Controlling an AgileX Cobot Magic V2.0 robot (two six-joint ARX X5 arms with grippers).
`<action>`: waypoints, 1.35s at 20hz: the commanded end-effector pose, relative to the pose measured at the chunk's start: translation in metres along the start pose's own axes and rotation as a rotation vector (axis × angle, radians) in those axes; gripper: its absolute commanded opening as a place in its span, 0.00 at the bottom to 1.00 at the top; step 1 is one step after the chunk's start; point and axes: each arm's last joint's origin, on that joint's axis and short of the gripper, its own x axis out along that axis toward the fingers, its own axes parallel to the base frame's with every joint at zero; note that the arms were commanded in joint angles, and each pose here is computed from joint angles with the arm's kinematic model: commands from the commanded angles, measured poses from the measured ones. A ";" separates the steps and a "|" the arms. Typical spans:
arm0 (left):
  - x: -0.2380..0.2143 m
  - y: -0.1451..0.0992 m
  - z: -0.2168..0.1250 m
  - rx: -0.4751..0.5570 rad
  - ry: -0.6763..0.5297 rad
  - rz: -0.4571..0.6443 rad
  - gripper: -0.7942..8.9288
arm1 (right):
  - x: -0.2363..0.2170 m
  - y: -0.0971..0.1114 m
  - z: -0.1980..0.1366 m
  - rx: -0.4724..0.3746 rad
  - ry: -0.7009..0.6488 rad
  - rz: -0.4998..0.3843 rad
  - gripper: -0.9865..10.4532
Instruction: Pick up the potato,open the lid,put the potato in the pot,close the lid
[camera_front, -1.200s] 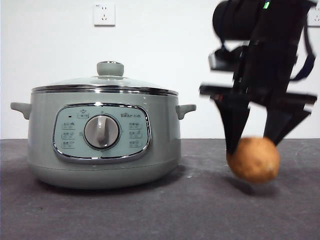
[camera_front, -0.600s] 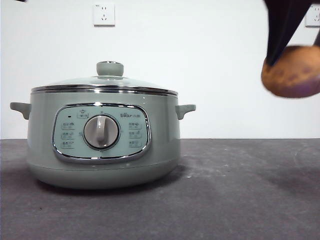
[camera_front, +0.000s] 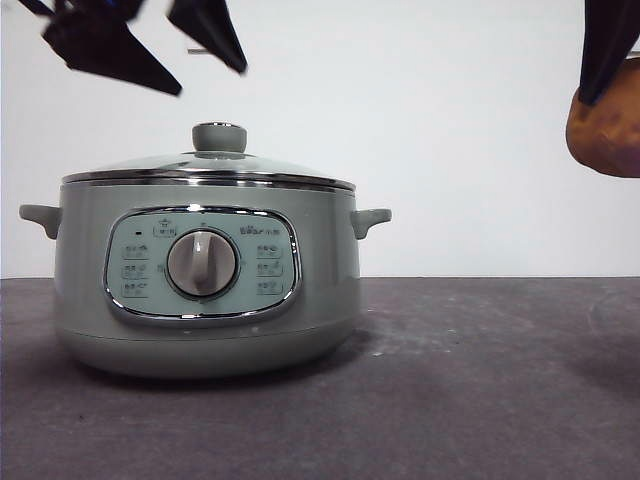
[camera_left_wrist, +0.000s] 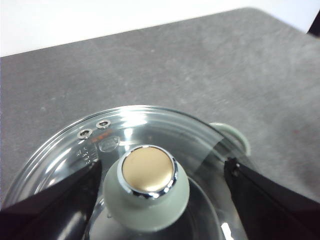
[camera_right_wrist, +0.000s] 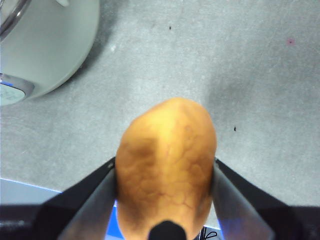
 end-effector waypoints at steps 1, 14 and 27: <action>0.016 -0.002 -0.004 0.031 0.017 0.014 0.50 | -0.001 0.000 0.000 0.010 -0.004 -0.001 0.09; 0.038 -0.001 -0.014 0.086 0.055 0.044 0.07 | -0.001 0.000 0.000 0.009 -0.005 -0.001 0.09; -0.035 -0.004 0.034 0.084 -0.186 0.039 0.07 | 0.000 0.007 0.014 0.011 -0.128 0.098 0.09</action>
